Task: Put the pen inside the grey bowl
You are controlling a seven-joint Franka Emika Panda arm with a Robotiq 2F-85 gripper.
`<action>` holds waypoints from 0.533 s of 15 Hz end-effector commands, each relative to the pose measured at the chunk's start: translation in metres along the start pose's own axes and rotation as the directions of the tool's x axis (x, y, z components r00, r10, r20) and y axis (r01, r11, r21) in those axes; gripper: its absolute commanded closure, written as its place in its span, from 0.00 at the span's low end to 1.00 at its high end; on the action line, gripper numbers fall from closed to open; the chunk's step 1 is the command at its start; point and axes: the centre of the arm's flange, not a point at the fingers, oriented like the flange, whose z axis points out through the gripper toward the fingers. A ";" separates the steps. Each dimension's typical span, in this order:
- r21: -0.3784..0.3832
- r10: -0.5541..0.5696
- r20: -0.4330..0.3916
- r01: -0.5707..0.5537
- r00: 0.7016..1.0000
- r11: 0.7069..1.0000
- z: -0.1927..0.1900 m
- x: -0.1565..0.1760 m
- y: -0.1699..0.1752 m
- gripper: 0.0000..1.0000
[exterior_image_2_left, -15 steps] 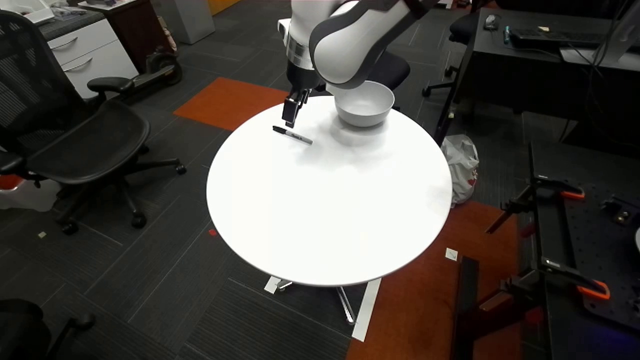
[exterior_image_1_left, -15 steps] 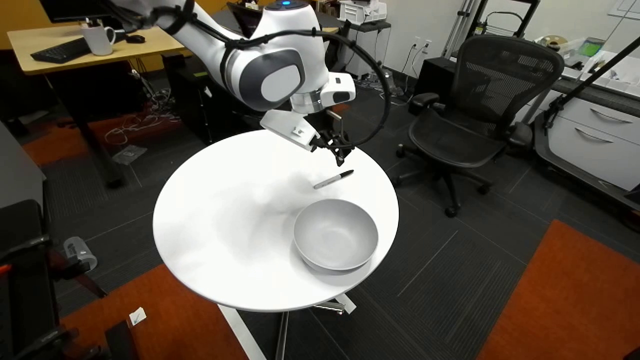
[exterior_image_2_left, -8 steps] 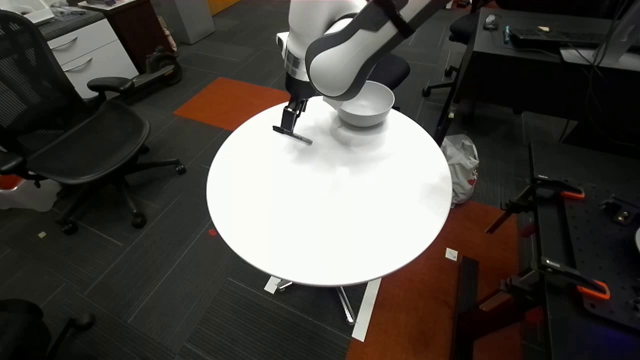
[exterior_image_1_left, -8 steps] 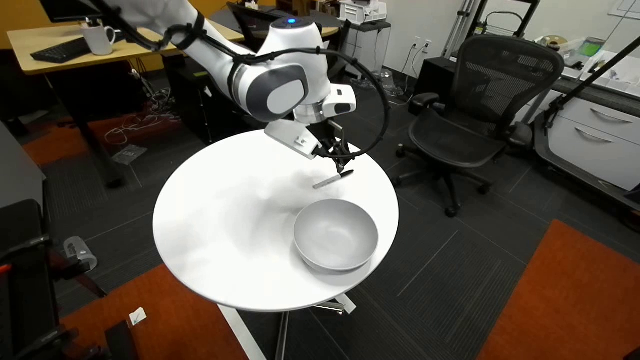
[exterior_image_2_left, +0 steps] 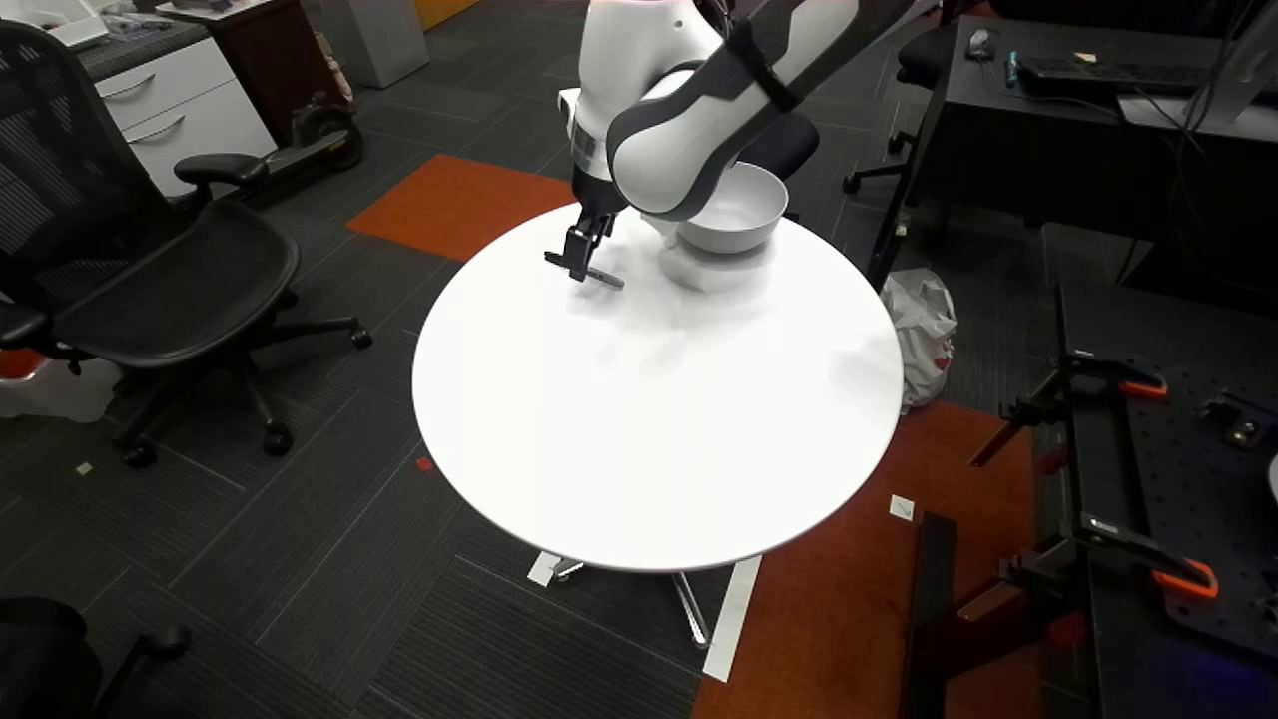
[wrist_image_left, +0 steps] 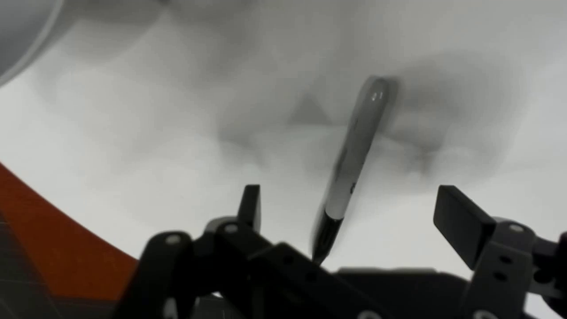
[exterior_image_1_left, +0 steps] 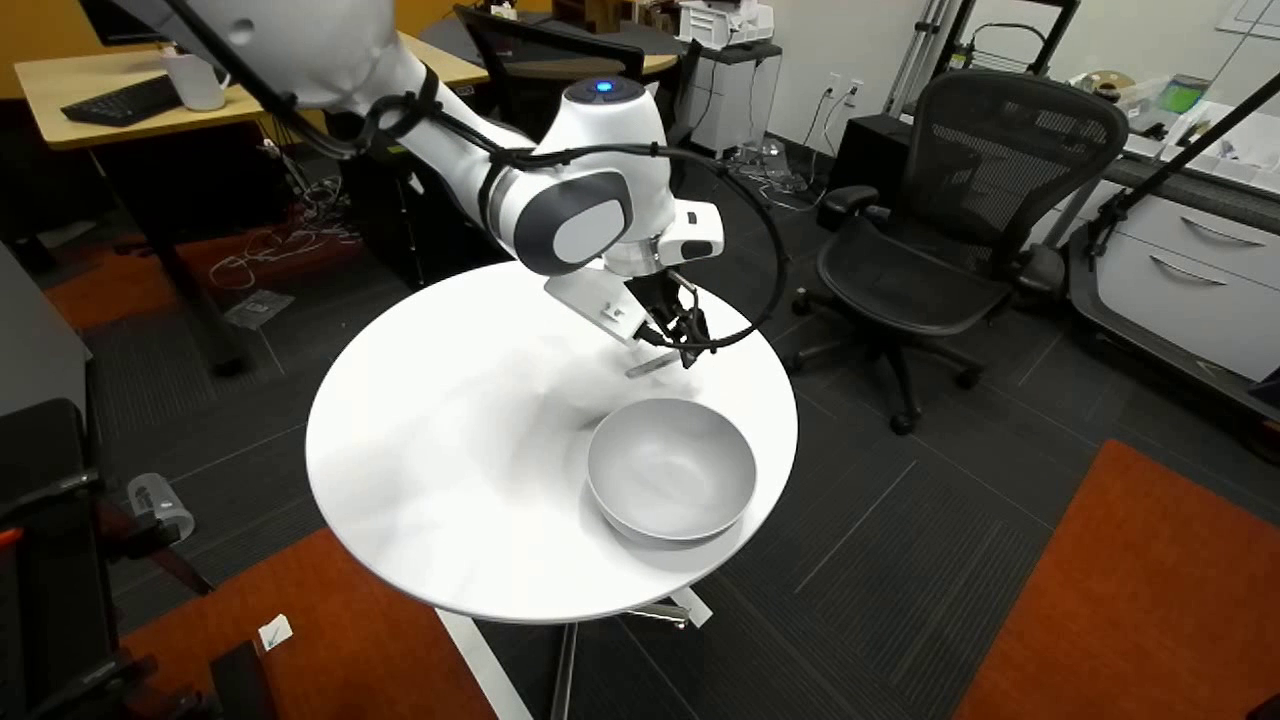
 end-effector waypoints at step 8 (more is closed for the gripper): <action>0.034 0.063 -0.020 -0.062 0.998 0.997 0.026 0.005 0.007 0.49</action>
